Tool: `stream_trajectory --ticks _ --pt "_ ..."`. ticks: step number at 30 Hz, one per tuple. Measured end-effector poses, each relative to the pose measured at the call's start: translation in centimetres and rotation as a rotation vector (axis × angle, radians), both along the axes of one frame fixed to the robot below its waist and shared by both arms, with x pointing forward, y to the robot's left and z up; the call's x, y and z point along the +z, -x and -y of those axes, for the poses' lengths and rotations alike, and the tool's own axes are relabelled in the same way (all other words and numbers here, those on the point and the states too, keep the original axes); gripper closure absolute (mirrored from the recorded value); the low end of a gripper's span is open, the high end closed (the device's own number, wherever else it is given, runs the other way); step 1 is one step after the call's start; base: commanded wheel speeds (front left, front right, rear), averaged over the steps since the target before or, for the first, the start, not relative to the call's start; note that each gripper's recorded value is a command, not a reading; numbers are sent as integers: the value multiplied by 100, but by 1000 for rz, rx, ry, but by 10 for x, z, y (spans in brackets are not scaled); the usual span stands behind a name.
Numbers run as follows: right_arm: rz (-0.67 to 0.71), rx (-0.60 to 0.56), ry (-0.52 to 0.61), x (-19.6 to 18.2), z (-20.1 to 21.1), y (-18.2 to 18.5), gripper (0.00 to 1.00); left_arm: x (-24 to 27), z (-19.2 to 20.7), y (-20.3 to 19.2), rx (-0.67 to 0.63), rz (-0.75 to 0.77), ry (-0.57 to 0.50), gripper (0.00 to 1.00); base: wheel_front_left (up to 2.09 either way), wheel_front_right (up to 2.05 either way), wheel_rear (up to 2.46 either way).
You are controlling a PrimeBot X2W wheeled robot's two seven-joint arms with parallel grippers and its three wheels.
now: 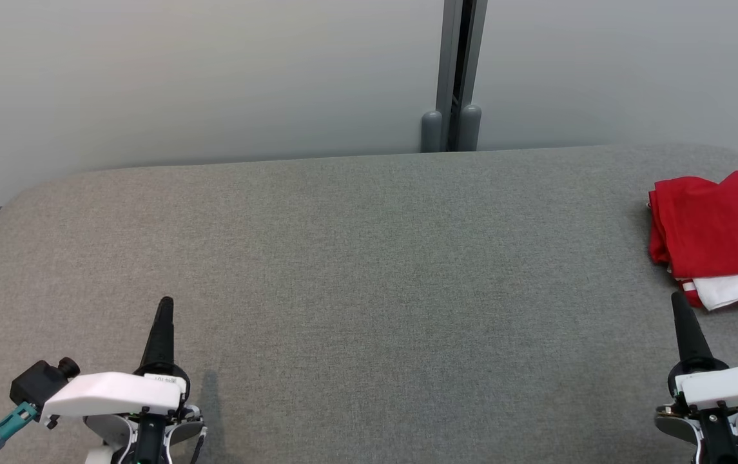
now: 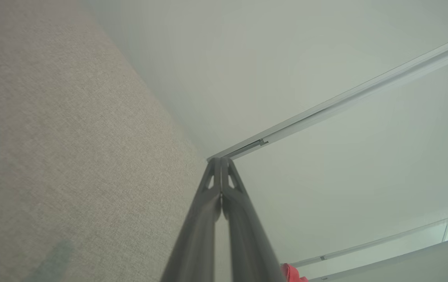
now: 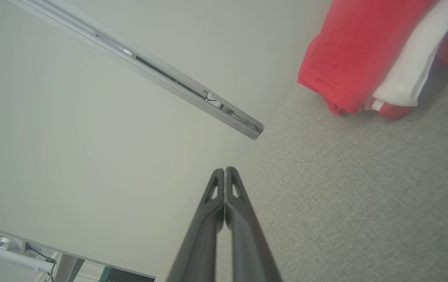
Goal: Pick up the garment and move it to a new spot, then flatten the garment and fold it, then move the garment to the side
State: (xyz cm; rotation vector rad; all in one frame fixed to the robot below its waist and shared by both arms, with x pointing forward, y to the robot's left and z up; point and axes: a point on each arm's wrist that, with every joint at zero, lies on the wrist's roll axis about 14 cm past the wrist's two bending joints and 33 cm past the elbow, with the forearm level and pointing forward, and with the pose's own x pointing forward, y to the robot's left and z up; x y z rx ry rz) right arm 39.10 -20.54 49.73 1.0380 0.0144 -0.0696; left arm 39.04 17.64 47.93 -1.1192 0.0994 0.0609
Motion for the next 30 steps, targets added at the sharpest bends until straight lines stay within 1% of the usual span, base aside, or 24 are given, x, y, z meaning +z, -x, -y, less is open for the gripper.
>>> stream_trajectory --ticks 30 --pt "23 -14 -280 5 9 -4 100 13 2 -13 -10 32 236 100 0 0 0"
